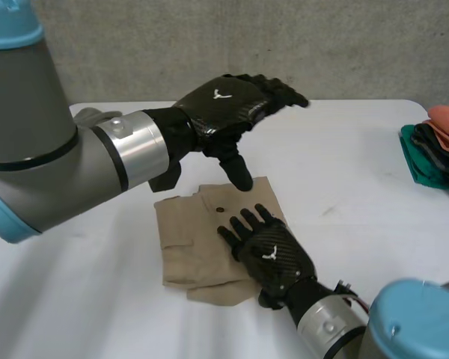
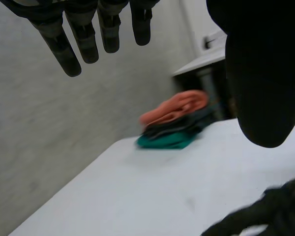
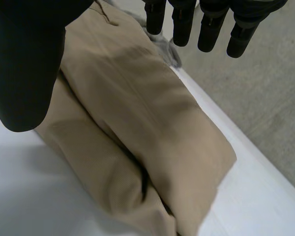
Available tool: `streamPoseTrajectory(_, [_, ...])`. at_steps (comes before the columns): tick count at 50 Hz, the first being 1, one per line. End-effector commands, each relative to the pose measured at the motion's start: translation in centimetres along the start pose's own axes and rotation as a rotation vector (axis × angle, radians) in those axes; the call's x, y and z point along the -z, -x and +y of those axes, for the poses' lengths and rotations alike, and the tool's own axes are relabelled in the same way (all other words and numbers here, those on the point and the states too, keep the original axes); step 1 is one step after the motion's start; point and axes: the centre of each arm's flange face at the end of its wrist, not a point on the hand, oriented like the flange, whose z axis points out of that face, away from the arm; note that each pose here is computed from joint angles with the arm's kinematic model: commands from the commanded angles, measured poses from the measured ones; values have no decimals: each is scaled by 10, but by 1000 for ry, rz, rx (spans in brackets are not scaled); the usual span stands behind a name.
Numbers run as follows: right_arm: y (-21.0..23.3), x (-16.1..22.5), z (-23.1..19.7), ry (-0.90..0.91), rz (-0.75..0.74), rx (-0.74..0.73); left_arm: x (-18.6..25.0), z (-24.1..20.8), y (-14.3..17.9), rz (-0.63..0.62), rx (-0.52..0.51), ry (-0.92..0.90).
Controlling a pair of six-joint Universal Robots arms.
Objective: Fold the laundry.
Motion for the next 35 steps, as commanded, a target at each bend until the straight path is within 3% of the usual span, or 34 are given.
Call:
streamPoseTrajectory(1, [6, -24, 14, -91, 41, 36, 2, 3, -8, 88, 16, 5])
streamPoseTrajectory(15, [-1, -70, 26, -102, 86, 136, 3, 11, -10, 81, 34, 29])
streamPoseTrajectory(26, [-24, -93, -2, -196, 176, 125, 5, 3, -8, 68, 17, 10])
streamPoseTrajectory(30, [-42, -103, -20, -250, 224, 106, 8, -7, -9, 62, 0, -15])
streamPoseTrajectory(35, [-108, -109, -42, -286, 366, 108, 13, -23, -10, 56, -27, -54])
